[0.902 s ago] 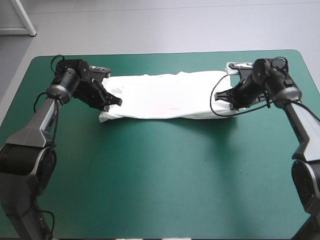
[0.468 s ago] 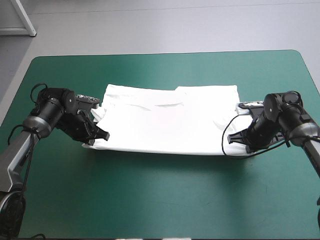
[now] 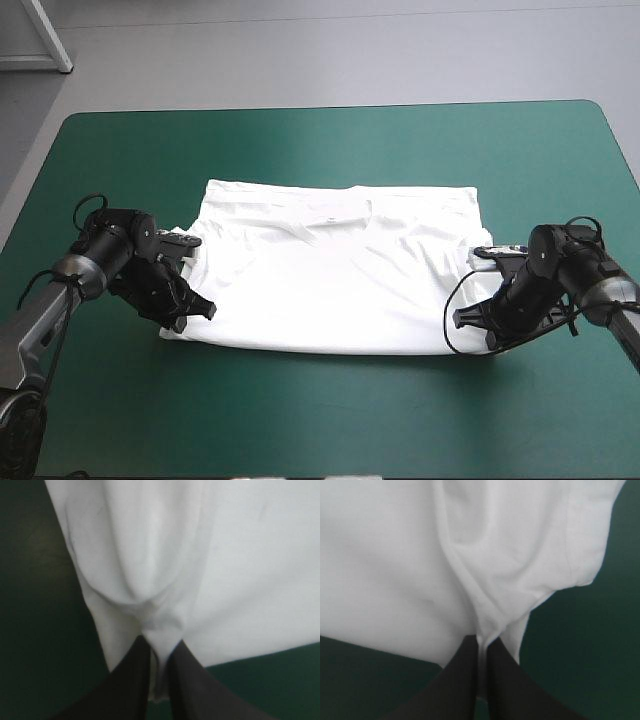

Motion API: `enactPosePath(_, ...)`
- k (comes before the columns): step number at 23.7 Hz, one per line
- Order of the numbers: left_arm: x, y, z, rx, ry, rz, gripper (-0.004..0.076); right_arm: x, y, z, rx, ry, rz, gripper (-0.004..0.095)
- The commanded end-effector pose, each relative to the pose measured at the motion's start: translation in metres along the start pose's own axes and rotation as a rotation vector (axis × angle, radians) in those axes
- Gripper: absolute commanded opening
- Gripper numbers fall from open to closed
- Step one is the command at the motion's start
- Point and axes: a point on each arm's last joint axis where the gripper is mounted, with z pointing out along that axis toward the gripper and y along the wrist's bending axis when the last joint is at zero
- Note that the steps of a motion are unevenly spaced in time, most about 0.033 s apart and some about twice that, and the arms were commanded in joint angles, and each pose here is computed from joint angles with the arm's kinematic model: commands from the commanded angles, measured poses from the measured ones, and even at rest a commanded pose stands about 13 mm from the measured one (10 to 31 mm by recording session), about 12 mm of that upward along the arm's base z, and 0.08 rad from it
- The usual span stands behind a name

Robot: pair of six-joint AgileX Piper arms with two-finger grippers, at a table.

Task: Fold the cloth

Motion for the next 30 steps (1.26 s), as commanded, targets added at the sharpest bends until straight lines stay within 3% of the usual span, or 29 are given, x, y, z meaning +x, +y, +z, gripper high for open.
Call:
enactPosePath(1, 0.007, -0.005, -0.016, 0.02, -0.005, 0.002, 0.0334, -0.002, 0.001, -0.012, 0.005, -0.1, -0.041, 0.0391)
enactPosePath(2, 0.007, -0.005, -0.016, 0.024, -0.011, 0.0, 0.0379, -0.004, 0.001, -0.013, 0.006, -0.117, -0.044, 0.047)
enactPosePath(3, 0.004, -0.005, -0.016, 0.019, -0.046, 0.001, 0.0458, -0.008, 0.001, -0.015, 0.012, -0.158, -0.049, 0.0647)
enactPosePath(6, -0.004, -0.005, -0.026, 0.02, -0.108, -0.025, 0.0472, -0.017, 0.001, -0.027, 0.034, -0.24, -0.042, 0.0795)
enactPosePath(11, -0.028, -0.007, -0.115, -0.012, -0.371, -0.032, 0.047, -0.022, 0.002, -0.089, 0.117, -0.395, -0.081, 0.0805)
enactPosePath(15, -0.015, -0.008, -0.15, -0.06, -0.479, -0.034, 0.047, -0.002, -0.002, -0.114, 0.191, -0.427, -0.044, 0.0805)
enactPosePath(18, -0.006, -0.001, -0.139, -0.133, -0.43, -0.067, 0.047, 0.01, 0.002, -0.116, 0.151, -0.418, -0.032, 0.0805)
enactPosePath(23, 0.001, -0.007, -0.097, -0.069, -0.288, -0.058, 0.047, 0.013, 0.009, -0.116, 0.062, -0.424, -0.011, 0.0805)
enactPosePath(30, 0.013, -0.006, -0.039, -0.1, -0.132, -0.081, 0.0461, 0.013, 0.013, -0.116, 0.022, -0.424, -0.005, 0.0805)
